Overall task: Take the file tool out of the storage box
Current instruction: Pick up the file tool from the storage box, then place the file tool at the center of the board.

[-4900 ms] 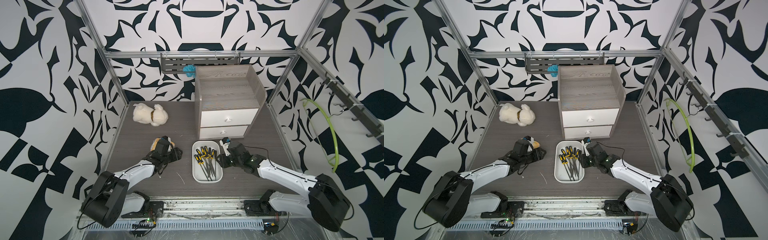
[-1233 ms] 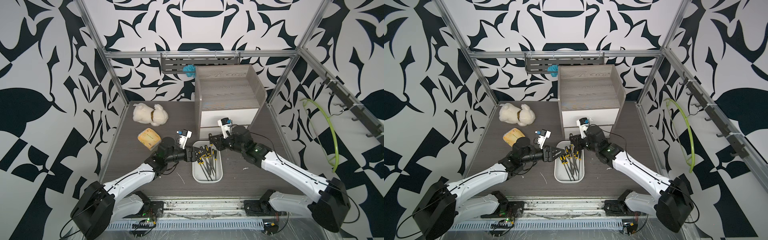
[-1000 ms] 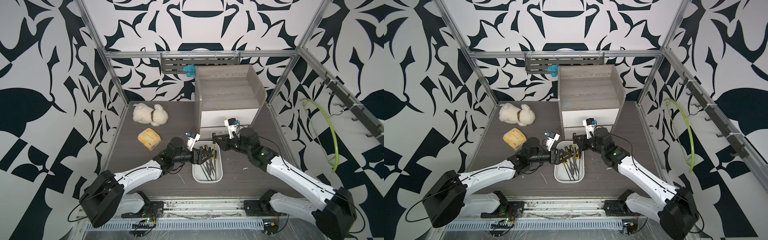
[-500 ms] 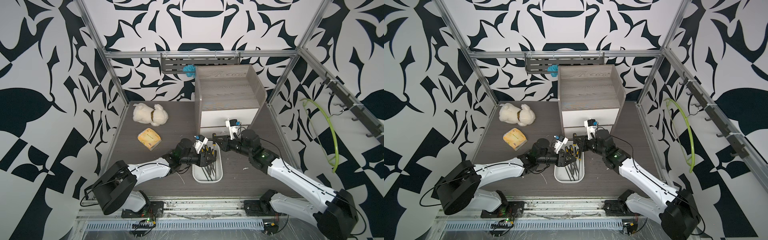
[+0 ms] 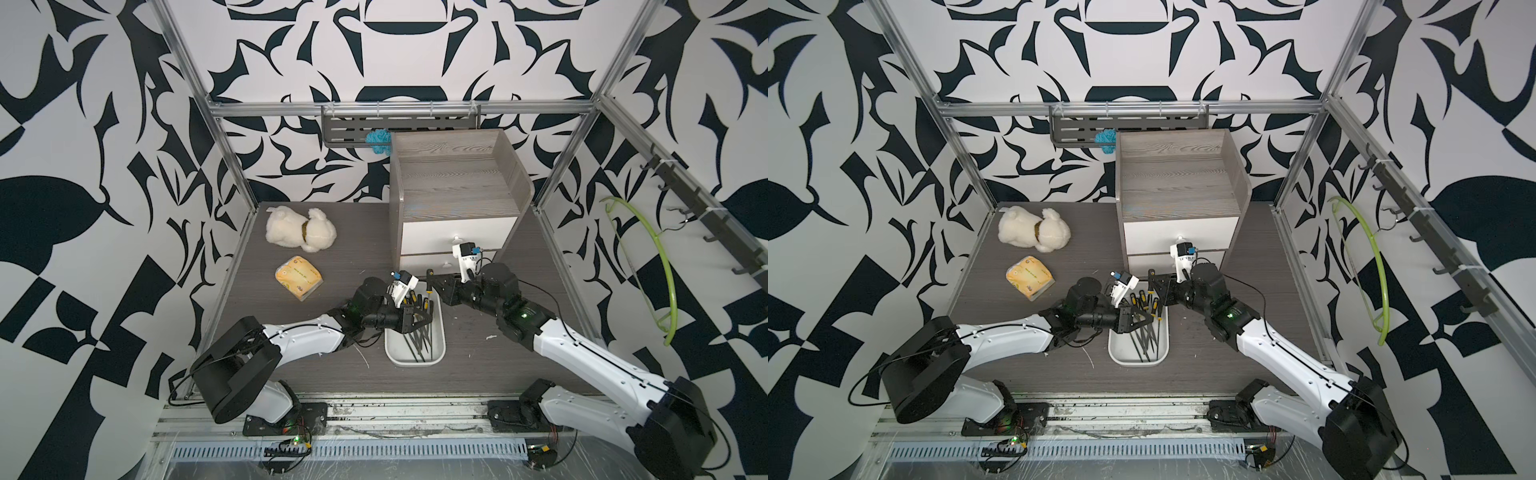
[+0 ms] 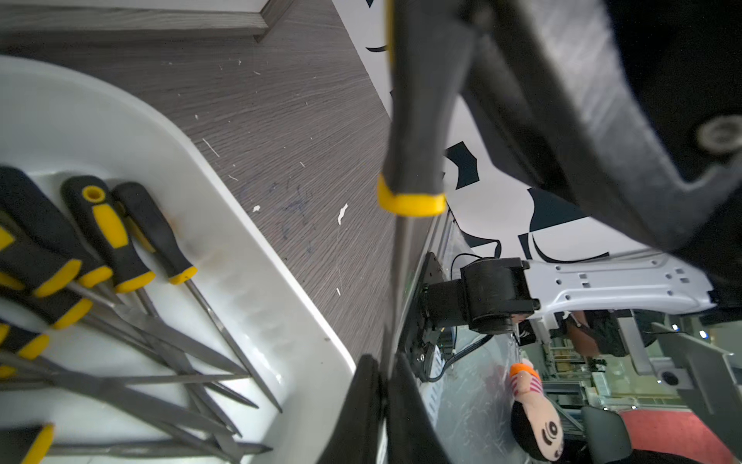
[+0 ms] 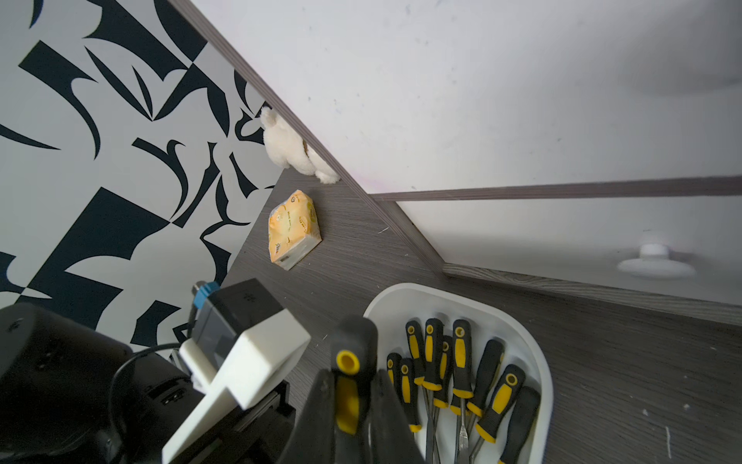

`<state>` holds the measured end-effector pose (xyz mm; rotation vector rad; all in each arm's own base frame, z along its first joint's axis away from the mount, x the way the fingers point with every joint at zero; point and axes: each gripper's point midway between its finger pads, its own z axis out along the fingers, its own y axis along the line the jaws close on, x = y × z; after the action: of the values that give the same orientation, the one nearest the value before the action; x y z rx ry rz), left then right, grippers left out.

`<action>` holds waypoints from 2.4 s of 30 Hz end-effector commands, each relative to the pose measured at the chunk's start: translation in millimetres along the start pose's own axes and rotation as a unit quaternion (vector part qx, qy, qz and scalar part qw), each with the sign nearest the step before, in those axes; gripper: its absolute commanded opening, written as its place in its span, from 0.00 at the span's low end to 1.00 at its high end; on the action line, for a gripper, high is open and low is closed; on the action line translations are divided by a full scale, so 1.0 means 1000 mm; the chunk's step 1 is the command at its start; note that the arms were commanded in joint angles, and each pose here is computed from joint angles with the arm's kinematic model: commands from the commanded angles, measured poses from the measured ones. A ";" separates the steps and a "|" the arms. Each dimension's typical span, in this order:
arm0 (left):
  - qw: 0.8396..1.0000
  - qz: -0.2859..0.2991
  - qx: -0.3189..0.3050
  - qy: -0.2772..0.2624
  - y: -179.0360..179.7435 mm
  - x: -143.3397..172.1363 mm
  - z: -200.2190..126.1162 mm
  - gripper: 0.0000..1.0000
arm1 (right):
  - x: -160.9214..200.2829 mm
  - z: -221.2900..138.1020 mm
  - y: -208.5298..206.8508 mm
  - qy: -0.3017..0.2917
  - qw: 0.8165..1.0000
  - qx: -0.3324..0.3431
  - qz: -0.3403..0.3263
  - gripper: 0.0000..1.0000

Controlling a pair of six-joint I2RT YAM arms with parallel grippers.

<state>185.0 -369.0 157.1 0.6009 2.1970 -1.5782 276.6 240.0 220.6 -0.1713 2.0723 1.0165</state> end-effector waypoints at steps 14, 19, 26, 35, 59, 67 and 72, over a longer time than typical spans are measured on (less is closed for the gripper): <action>1.000 0.002 -0.010 -0.006 0.001 -0.007 0.002 0.00 | -0.015 -0.004 0.009 -0.036 0.999 -0.019 -0.006 0.20; 0.994 -0.008 -0.104 0.018 0.021 -0.004 -0.013 0.00 | -0.013 -0.003 0.006 -0.027 1.000 -0.011 -0.012 0.27; 0.945 0.007 -0.326 0.034 0.046 0.006 -0.098 0.00 | -0.006 -0.001 0.011 0.024 0.999 -0.007 -0.036 0.30; 0.881 -0.121 -0.428 0.163 0.117 0.072 -0.134 0.00 | 0.033 0.032 0.017 0.133 0.985 0.047 -0.104 0.29; 0.837 -0.208 -0.431 0.265 0.167 0.082 -0.111 0.00 | 0.082 0.071 -0.015 0.255 0.953 0.120 -0.114 0.26; 0.837 -0.204 -0.441 0.251 0.167 0.078 -0.114 0.05 | 0.094 0.085 -0.037 0.276 0.931 0.186 -0.152 0.26; 0.841 -0.204 -0.435 0.249 0.166 0.079 -0.112 0.11 | 0.090 0.084 -0.054 0.268 0.915 0.247 -0.173 0.26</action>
<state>204.4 -210.4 16.5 0.2684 3.2247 -0.4079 278.5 292.4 79.6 -0.6077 2.6426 0.3377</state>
